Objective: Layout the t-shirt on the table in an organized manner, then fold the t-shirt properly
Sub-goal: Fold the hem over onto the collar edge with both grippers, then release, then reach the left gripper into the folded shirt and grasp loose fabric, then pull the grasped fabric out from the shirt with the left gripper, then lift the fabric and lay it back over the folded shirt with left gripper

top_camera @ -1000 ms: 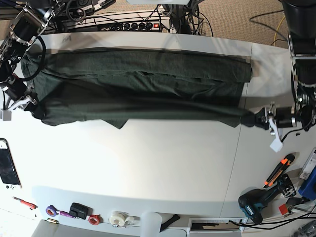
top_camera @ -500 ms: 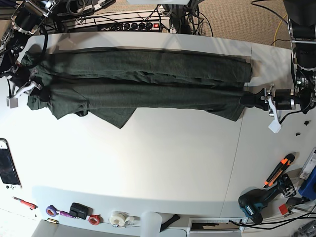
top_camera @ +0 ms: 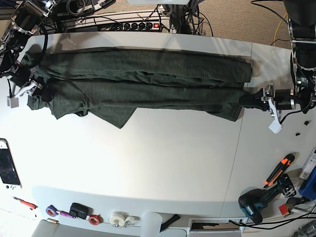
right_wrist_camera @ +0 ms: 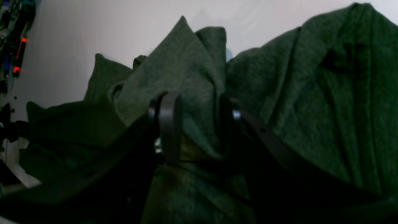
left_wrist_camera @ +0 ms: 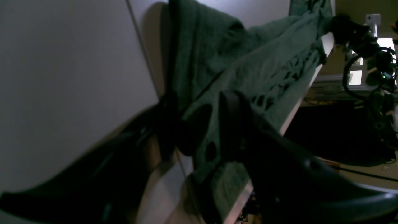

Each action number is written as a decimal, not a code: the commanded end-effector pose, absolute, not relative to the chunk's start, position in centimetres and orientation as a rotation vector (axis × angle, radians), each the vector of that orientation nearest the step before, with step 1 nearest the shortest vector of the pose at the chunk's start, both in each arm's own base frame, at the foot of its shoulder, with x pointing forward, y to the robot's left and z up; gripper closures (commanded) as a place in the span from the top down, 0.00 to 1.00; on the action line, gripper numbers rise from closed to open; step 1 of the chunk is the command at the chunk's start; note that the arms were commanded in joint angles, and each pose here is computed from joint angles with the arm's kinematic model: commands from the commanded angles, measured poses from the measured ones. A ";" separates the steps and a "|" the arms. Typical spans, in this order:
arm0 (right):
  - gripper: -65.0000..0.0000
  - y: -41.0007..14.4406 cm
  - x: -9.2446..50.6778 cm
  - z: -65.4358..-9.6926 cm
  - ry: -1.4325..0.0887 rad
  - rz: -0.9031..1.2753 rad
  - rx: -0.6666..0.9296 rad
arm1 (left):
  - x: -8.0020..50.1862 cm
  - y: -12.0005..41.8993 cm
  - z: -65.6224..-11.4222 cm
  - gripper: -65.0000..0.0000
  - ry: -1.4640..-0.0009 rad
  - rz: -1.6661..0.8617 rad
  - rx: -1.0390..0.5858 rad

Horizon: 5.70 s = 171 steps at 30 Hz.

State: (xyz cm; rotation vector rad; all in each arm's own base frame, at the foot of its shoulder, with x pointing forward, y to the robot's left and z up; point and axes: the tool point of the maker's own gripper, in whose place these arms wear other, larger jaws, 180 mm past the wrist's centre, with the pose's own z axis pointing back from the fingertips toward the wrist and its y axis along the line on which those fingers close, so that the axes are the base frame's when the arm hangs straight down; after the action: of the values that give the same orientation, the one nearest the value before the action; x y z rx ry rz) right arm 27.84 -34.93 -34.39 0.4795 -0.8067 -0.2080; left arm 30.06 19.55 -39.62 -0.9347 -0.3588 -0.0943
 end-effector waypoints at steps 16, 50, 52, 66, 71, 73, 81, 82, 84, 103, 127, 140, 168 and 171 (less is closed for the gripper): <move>0.32 -37.9 33.6 -23.7 -1.174 -0.216 0.522 | 41.7 24.3 -23.2 0.36 -0.907 -0.167 -0.898; 0.32 -39.6 24.1 -25.4 -1.140 -0.320 0.581 | 35.9 -13.9 -36.7 0.36 -0.502 -0.571 -0.858; 0.32 -39.6 24.1 -25.4 -1.140 -0.320 0.581 | 35.6 -14.8 -37.3 0.36 -0.499 -0.578 -0.823; 0.32 -39.5 24.1 -25.5 -1.140 -0.322 0.583 | 36.5 -15.8 -38.6 0.19 -0.545 -0.554 -0.691; 0.32 -39.5 24.1 -25.5 -1.140 -0.322 0.583 | 36.4 -15.9 -38.5 0.00 -0.549 -0.558 -0.697; 0.32 -39.5 24.1 -25.5 -1.140 -0.322 0.583 | 36.2 -16.3 -38.2 0.00 -0.562 -0.593 -0.724; 0.32 -39.5 24.1 -25.5 -1.140 -0.322 0.584 | 37.0 -18.1 -34.5 0.00 -0.641 -0.641 -0.863; 0.32 -39.5 24.1 -25.5 -1.140 -0.322 0.584 | 37.4 -18.3 -33.5 0.00 -0.656 -0.644 -0.885; 0.32 -39.5 24.1 -25.5 -1.140 -0.322 0.584 | 38.4 -18.6 -31.6 0.00 -0.691 -0.663 -0.909; 0.32 -37.3 24.0 -27.7 -1.138 -0.383 0.659 | 44.2 -20.6 -14.6 0.00 -0.944 -0.861 -1.002; 0.32 -37.3 24.0 -27.8 -1.138 -0.384 0.661 | 39.5 -21.5 -2.6 0.00 -0.935 -1.145 -1.293; 0.32 -37.7 23.5 -29.7 -1.052 -0.386 0.583 | 35.4 -21.1 -5.3 0.00 -0.750 -1.266 -1.335; 0.32 -38.2 23.5 -30.2 -1.040 -0.397 0.540 | 19.2 -18.9 -8.1 0.00 -0.959 -1.263 -1.678; 0.32 -38.2 23.4 -30.2 -1.039 -0.397 0.540 | 18.1 -18.6 -8.6 0.00 -0.993 -1.219 -1.680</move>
State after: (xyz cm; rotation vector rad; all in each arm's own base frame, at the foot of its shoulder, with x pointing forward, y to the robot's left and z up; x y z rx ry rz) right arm 22.77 -37.25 -32.23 0.5597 -0.9783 -0.4214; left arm 18.39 -18.56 -11.04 -1.6127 -0.9283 -1.2160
